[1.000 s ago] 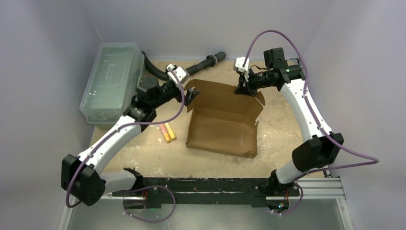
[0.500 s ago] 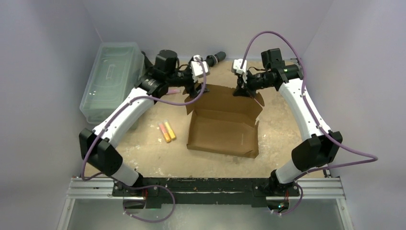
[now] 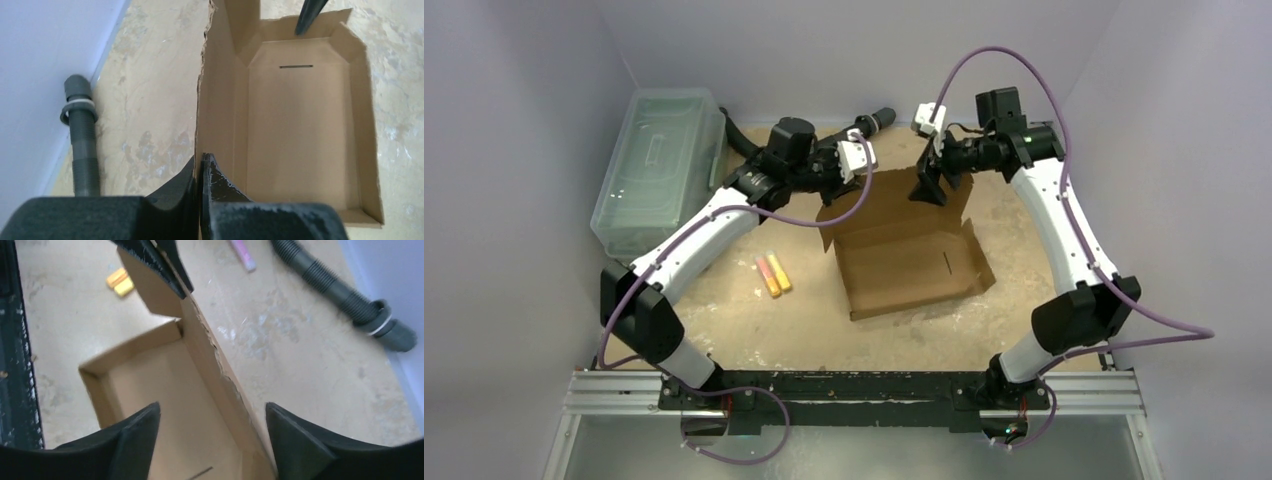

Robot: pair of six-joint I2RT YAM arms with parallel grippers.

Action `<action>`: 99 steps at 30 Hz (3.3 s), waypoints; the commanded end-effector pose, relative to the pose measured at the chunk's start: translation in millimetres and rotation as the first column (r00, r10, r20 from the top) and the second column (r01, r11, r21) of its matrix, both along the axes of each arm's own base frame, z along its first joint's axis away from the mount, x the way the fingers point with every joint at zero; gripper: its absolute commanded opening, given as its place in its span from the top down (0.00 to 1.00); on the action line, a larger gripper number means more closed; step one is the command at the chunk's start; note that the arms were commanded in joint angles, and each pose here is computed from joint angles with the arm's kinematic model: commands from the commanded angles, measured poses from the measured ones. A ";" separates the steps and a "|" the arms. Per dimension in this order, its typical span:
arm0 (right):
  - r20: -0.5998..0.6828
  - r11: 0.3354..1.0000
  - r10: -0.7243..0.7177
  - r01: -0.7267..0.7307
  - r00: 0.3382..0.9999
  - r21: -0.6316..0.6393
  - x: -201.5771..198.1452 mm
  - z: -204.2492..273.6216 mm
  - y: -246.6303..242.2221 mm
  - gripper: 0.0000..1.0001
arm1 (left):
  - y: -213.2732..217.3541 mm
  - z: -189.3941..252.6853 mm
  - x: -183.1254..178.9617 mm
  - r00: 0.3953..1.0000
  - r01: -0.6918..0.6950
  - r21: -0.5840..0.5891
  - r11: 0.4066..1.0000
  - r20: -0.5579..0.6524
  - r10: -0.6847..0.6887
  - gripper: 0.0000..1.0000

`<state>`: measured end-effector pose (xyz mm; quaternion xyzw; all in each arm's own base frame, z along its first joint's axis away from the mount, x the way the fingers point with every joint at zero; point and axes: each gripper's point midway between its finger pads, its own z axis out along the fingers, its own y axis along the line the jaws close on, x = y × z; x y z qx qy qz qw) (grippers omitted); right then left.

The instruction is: Fold the paper box

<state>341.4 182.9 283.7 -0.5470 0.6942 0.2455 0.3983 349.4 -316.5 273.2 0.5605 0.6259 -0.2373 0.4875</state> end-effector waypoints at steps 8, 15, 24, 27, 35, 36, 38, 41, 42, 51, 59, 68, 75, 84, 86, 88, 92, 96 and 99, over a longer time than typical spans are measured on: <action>0.048 0.803 -0.563 0.532 0.825 0.267 10.2 53.3 -104.9 0.01 | 19.1 18.6 7.0 0.948 -0.305 -0.164 0.938 -0.149 0.282 1.00; -0.080 0.803 -0.554 0.557 0.829 0.215 26.8 -60.2 -131.1 0.01 | 19.8 10.8 5.3 0.943 -0.317 -0.169 0.933 -0.165 0.290 1.00; 0.311 0.987 -0.150 0.123 0.938 0.103 60.3 -96.7 -120.2 0.06 | 18.3 17.1 -2.5 0.968 -0.246 -0.192 0.950 -0.105 0.230 1.00; 0.278 0.987 -0.126 0.093 0.952 0.129 73.5 -91.1 -117.3 0.09 | 17.4 21.7 -4.0 0.967 -0.245 -0.202 0.948 -0.116 0.225 1.00; 0.217 0.973 -0.165 0.122 0.962 0.198 77.4 -101.7 -112.8 0.16 | 15.0 35.8 -15.8 0.965 -0.239 -0.253 0.937 -0.171 0.200 1.00; 0.209 0.974 -0.163 0.123 0.964 0.191 77.4 -105.7 -113.5 0.17 | 15.2 35.9 -16.6 0.964 -0.240 -0.255 0.937 -0.175 0.199 1.00; 0.206 0.978 -0.148 0.112 0.967 0.174 76.6 -112.3 -114.0 0.19 | 15.6 36.0 -19.2 0.964 -0.238 -0.261 0.935 -0.179 0.196 1.00; 0.220 0.982 -0.135 0.101 0.966 0.160 80.6 -116.6 -115.5 0.19 | 16.6 37.6 -22.2 0.967 -0.232 -0.274 0.933 -0.172 0.190 1.00; 0.229 0.984 -0.128 0.094 0.965 0.154 82.8 -117.2 -116.1 0.19 | 16.6 38.2 -23.7 0.968 -0.228 -0.276 0.934 -0.172 0.186 1.00; 0.274 0.994 -0.003 -0.026 0.962 0.103 97.3 -127.3 -114.9 0.18 | 15.4 43.9 -32.8 0.974 -0.195 -0.290 0.937 -0.173 0.149 1.00; 0.273 0.991 0.058 -0.088 0.960 0.099 96.8 -129.0 -107.8 0.27 | 16.0 46.4 -34.2 0.971 -0.204 -0.306 0.930 -0.181 0.153 1.00; 0.188 0.987 0.096 -0.118 0.978 0.111 76.0 -147.7 -103.5 0.62 | 17.3 49.4 -29.0 0.958 -0.249 -0.337 0.908 -0.224 0.179 1.00; 0.192 0.988 0.060 -0.086 0.980 0.128 74.4 -149.9 -101.3 0.82 | 18.1 52.4 -32.9 0.951 -0.260 -0.359 0.897 -0.254 0.174 1.00; 0.232 0.989 -0.098 0.069 0.968 0.128 84.2 -147.1 -94.5 1.00 | 11.9 47.4 -32.8 0.917 -0.310 -0.383 0.870 -0.364 0.166 1.00; 0.239 0.989 -0.097 0.067 0.966 0.133 80.8 -146.4 -92.7 0.97 | 11.7 44.3 -31.9 0.913 -0.315 -0.378 0.870 -0.371 0.170 1.00; 0.239 0.990 -0.080 0.050 0.968 0.131 74.9 -146.1 -90.5 0.94 | 13.1 41.7 -29.7 0.913 -0.322 -0.368 0.872 -0.363 0.184 1.00; 0.216 0.995 0.016 -0.037 0.976 0.095 53.6 -151.2 -79.9 0.80 | 15.3 37.5 -22.8 0.923 -0.321 -0.339 0.884 -0.323 0.211 1.00; 0.154 0.993 0.058 -0.072 0.986 0.090 41.4 -154.5 -70.4 0.67 | 11.5 36.7 -11.3 0.934 -0.306 -0.299 0.904 -0.277 0.225 1.00; 0.111 0.993 0.019 -0.032 0.994 0.116 44.2 -146.3 -69.9 0.62 | 8.5 30.7 -1.7 0.940 -0.300 -0.246 0.922 -0.243 0.241 1.00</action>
